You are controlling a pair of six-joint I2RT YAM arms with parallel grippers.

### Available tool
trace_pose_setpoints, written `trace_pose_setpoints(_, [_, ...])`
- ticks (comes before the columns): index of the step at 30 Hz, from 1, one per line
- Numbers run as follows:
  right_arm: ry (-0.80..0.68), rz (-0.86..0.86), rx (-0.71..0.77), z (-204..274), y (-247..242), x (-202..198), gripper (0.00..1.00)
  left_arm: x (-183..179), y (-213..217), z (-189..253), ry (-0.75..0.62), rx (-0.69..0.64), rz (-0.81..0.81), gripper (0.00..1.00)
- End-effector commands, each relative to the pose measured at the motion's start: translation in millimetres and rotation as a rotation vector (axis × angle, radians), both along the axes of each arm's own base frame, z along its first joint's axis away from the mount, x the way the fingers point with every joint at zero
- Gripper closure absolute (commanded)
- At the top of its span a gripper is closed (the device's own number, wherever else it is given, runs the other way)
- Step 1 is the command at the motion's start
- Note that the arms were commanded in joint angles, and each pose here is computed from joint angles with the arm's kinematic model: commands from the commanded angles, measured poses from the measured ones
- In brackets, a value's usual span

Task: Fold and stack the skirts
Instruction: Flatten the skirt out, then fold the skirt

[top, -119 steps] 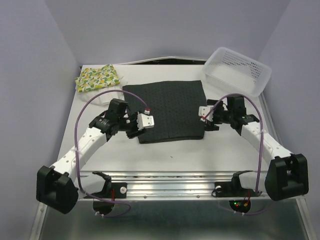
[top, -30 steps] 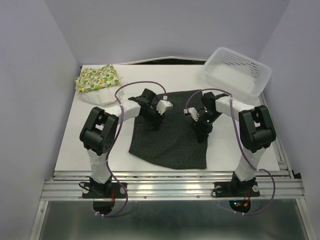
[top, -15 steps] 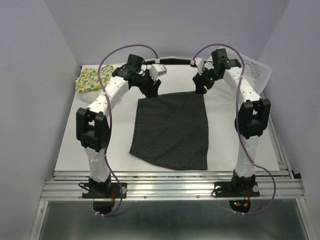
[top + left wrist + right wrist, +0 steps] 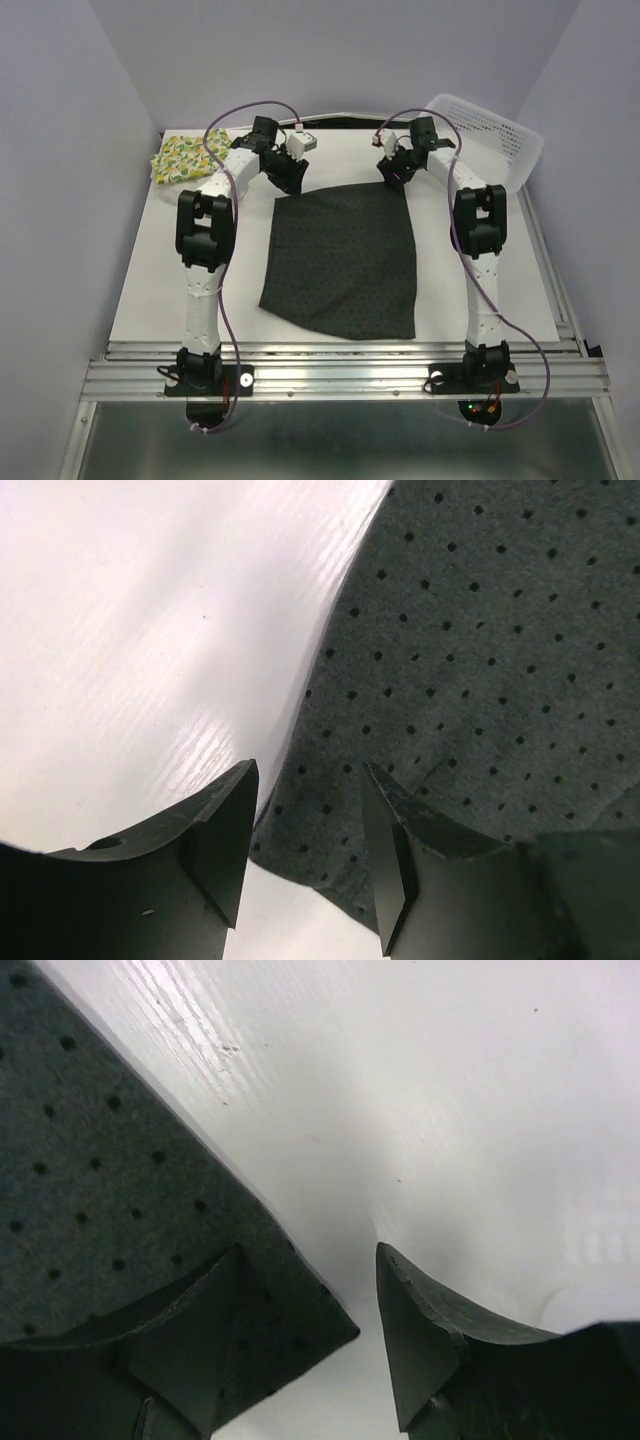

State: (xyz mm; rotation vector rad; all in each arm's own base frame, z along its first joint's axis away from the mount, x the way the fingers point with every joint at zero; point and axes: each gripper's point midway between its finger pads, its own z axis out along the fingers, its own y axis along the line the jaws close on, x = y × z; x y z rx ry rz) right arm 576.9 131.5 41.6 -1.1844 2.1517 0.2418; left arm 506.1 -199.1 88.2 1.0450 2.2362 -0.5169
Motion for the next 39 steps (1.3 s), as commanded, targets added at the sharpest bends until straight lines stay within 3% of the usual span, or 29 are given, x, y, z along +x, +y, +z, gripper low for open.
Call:
trace_pose_setpoints(1, [-0.139, 0.031, -0.033, 8, -3, 32, 0.4, 24, 5, 33, -0.096, -0.018, 0.036, 0.43])
trace_pose_setpoints(7, [-0.067, 0.133, -0.076, -28, -5, 1, 0.46, 19, 11, -7, -0.019, 0.037, 0.03, 0.44])
trace_pose_setpoints(13, [-0.055, 0.176, -0.084, -33, -5, -11, 0.57, 11, 22, -37, 0.023, 0.092, 0.043, 0.5])
trace_pose_setpoints(16, [-0.056, 0.181, -0.084, -32, -5, -9, 0.67, 14, 24, -45, 0.03, 0.104, 0.055, 0.61])
trace_pose_setpoints(20, [-0.072, 0.164, -0.087, -25, -5, -2, 0.99, 16, 25, -53, 0.044, 0.112, 0.06, 0.77])
trace_pose_setpoints(23, [-0.101, 0.143, -0.084, -13, -5, 8, 0.99, 17, 25, -48, 0.034, 0.106, 0.061, 0.85])
trace_pose_setpoints(26, [-0.15, 0.109, -0.066, 6, -4, 20, 0.99, 22, 24, -31, -0.001, 0.096, 0.074, 1.0])
trace_pose_setpoints(39, [-0.515, -0.044, -0.01, 166, -8, 70, 0.99, 40, 55, 100, -0.348, 0.121, 0.191, 1.0])
